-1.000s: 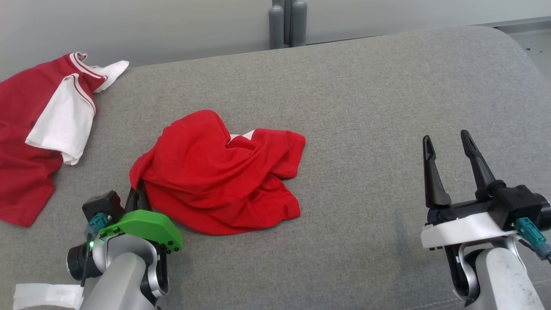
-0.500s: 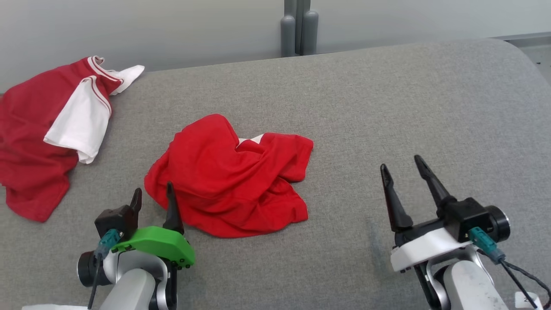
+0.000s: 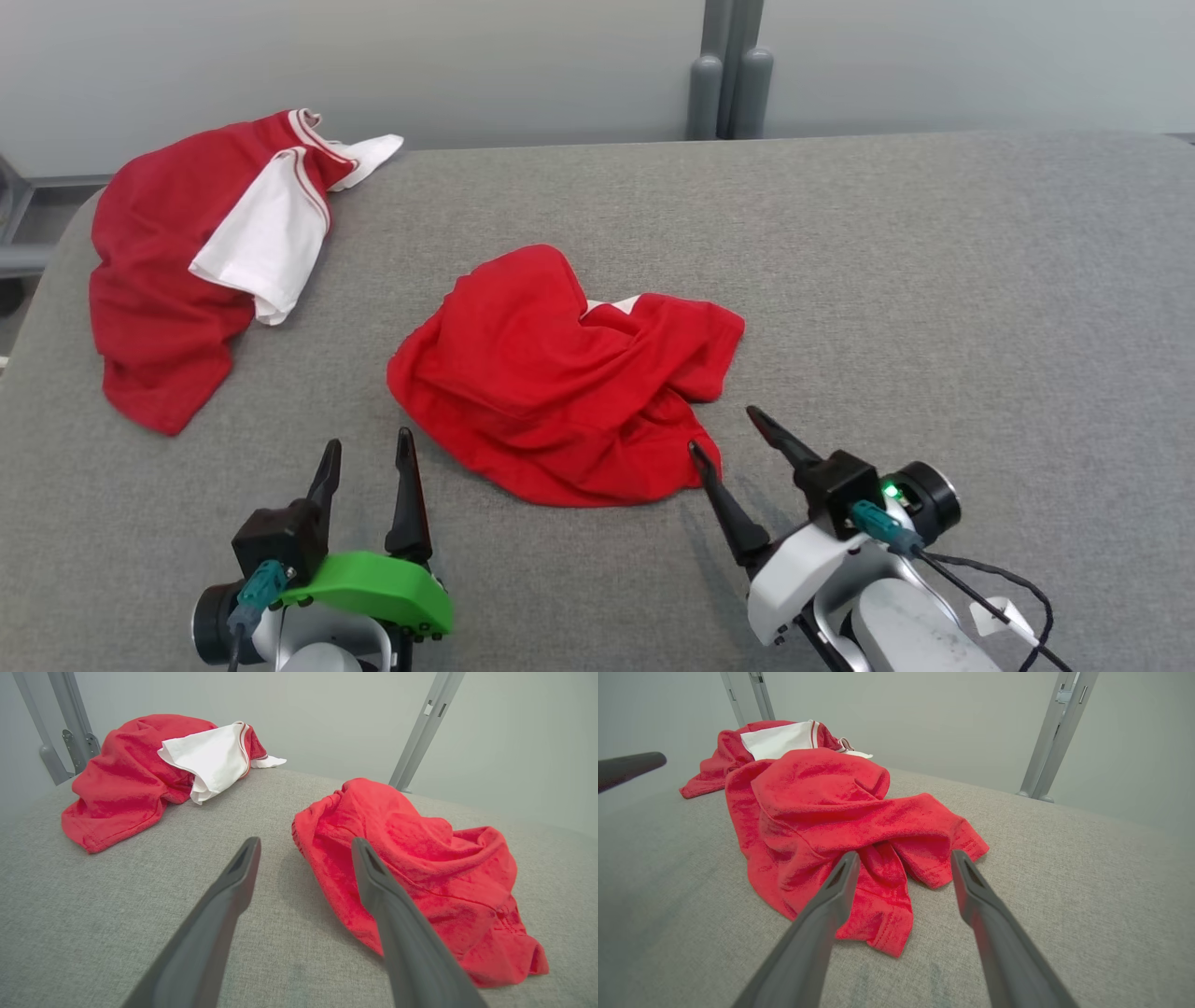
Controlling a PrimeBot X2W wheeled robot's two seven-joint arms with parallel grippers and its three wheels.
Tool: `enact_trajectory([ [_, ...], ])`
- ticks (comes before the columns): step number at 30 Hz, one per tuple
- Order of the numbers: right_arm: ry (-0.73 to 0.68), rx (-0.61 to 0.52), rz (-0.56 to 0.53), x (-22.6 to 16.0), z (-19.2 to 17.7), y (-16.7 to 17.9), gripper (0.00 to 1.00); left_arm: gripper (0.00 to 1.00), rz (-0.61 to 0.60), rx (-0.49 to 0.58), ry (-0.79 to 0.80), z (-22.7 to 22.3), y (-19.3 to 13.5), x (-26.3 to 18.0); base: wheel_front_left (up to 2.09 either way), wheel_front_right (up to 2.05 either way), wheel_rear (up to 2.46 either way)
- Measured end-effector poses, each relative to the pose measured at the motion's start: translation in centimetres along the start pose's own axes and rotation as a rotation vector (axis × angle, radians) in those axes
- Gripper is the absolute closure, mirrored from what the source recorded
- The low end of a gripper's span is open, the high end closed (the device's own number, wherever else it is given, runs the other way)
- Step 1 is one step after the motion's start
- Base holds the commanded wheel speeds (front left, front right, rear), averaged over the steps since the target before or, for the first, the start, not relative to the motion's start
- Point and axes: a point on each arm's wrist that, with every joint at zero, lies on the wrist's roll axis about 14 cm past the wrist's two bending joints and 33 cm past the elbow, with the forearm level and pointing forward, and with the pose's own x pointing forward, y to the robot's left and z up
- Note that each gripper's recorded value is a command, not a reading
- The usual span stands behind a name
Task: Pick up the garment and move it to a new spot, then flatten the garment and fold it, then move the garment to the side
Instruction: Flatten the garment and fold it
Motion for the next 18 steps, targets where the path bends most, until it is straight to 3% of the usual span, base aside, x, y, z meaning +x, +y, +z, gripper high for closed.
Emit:
enact_trajectory([
  [9,0.139,0.009,0.203,2.1,-4.0,5.5,0.00,0.00,0.061,-0.022,-0.014,0.2,1.4,-1.6,0.00,0.00,0.00],
  [16,0.225,-0.022,0.283,3.3,-6.3,7.0,0.00,0.00,0.105,-0.028,-0.011,0.0,2.6,-2.1,0.00,0.00,0.00],
  [18,0.240,-0.029,0.288,3.7,-6.8,6.9,0.21,0.00,0.112,-0.027,-0.005,-0.2,2.8,-2.0,0.00,0.00,0.00],
])
